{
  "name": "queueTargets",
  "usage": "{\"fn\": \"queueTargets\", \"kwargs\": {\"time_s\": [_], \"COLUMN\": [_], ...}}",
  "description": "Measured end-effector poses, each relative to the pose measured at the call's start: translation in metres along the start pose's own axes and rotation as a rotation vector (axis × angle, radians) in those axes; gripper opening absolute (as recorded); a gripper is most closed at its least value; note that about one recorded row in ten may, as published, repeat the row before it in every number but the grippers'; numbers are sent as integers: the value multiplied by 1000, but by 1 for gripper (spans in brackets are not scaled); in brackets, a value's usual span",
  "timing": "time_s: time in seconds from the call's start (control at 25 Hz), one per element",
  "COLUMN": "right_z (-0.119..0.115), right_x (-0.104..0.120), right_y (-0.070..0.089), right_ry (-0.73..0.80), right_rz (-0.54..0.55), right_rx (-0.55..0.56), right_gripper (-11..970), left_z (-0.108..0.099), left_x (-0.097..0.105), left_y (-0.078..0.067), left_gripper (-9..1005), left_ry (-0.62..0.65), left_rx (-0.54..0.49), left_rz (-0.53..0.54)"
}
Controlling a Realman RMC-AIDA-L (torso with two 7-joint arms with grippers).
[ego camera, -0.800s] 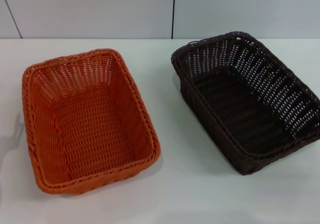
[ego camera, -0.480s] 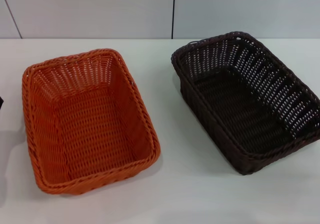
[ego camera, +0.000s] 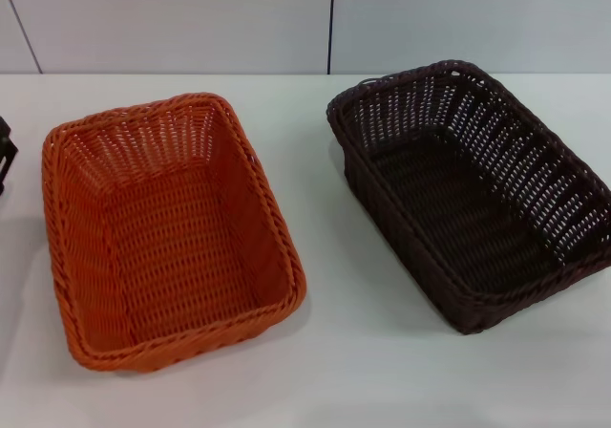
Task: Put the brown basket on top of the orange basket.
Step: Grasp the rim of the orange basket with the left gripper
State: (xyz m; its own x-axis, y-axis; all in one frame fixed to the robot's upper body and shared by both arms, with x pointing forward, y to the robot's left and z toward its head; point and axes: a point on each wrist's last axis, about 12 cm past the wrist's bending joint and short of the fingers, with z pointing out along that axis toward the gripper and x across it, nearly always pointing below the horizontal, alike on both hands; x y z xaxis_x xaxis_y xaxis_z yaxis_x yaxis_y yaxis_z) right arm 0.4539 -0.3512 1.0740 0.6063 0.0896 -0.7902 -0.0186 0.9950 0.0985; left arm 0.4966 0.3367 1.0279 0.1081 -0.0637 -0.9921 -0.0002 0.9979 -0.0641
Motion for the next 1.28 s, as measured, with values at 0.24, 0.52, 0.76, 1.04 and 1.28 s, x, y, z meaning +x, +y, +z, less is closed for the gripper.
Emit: {"fn": "queueTargets", "kwargs": {"time_s": [0.24,0.52,0.76,1.04,1.28], "right_z": [-2,-3,-4,-5,-8], "right_x": [0,-2,-2,-2,-1], "right_y": [1,3,4,4,4], "right_ry": [2,-13,-11,-8,5], "right_rz": [13,37,64,66,68], "right_rx": [-6,-12,-17,-18,-14], "right_gripper": [817,817,817,816,816], "left_z": [22,54,68,68,63], "left_x": [-21,-76,-120,-161,-181], "left_y": [14,12,-4,-32,-54], "left_gripper": [785,785,785,786,786], "left_ry": [6,142,387,703,905], "left_rx": [-19,-79,-32,46,71], "left_rz": [22,155,104,127,92]}}
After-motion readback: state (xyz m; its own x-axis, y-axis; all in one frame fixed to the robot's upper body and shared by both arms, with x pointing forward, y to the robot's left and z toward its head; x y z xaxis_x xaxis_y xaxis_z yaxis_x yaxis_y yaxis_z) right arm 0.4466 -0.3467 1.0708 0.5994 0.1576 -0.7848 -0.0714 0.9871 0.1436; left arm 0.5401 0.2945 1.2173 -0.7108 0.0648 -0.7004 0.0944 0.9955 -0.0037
